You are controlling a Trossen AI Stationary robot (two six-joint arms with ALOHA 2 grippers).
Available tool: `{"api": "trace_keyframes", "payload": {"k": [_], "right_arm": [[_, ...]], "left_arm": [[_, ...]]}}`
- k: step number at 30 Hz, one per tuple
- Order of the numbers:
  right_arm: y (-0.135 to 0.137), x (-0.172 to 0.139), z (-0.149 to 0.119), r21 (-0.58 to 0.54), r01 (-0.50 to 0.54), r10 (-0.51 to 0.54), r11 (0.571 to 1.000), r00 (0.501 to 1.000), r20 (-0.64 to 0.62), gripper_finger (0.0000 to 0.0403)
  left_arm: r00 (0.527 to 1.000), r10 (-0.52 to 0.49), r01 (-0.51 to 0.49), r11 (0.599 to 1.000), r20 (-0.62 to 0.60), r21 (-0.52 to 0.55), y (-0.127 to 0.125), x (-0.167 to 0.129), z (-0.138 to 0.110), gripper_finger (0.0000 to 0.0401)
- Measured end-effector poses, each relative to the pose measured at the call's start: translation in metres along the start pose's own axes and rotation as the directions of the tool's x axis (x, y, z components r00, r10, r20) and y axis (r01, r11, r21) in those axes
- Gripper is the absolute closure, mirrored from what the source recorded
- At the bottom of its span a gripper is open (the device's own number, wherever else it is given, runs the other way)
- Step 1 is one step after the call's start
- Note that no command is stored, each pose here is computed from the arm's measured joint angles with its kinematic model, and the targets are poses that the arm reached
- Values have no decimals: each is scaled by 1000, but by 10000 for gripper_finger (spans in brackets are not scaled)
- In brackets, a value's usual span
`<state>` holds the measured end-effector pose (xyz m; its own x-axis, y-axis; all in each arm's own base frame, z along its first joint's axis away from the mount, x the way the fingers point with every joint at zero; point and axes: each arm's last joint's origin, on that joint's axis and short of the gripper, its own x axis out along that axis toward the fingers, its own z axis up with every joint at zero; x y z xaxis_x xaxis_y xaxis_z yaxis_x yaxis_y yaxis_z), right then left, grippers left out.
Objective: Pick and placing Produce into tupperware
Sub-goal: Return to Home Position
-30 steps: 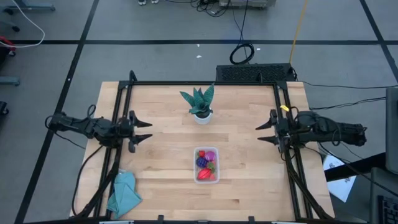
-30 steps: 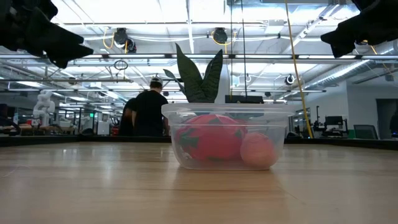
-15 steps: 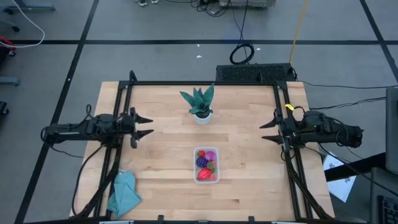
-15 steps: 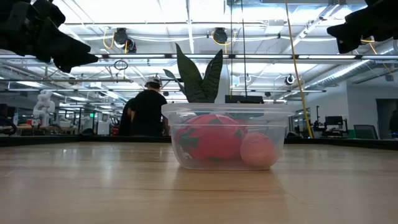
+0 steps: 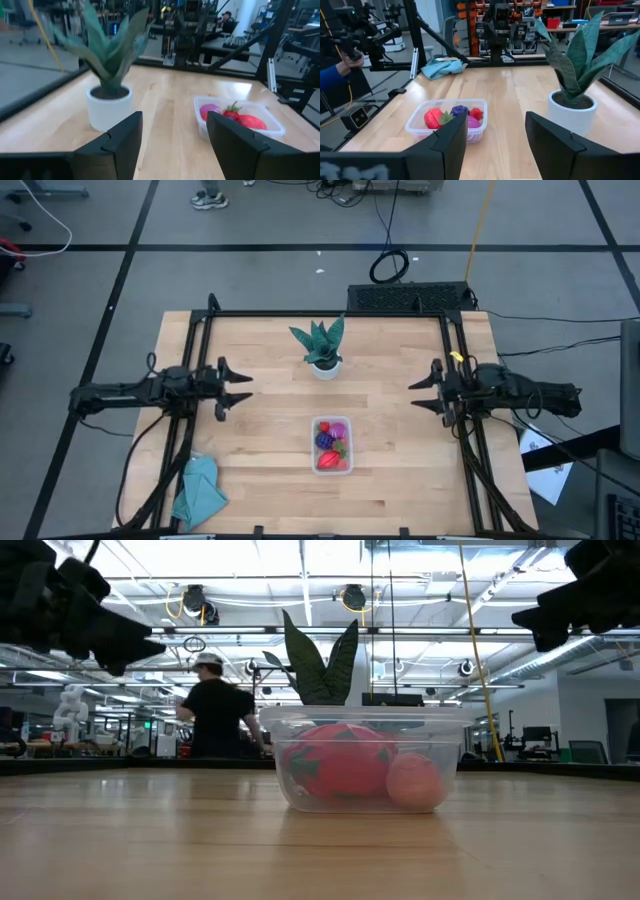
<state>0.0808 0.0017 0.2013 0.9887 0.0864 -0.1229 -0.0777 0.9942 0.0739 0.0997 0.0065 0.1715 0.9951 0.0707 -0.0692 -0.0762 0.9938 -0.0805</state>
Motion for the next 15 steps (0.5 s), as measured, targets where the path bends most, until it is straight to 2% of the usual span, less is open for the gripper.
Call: {"api": "trace_keyframes", "payload": {"k": [4,15], "right_arm": [[-1,4,-5,1,-1,1,1000,1000,15,211],[-3,16,-31,-18,-2,2,1000,1000,-19,211]], "left_arm": [[1000,-5,5,1000,-8,-28,1,2,-7,176],[1000,-8,8,1000,1,27,1,2,-8,176]]}}
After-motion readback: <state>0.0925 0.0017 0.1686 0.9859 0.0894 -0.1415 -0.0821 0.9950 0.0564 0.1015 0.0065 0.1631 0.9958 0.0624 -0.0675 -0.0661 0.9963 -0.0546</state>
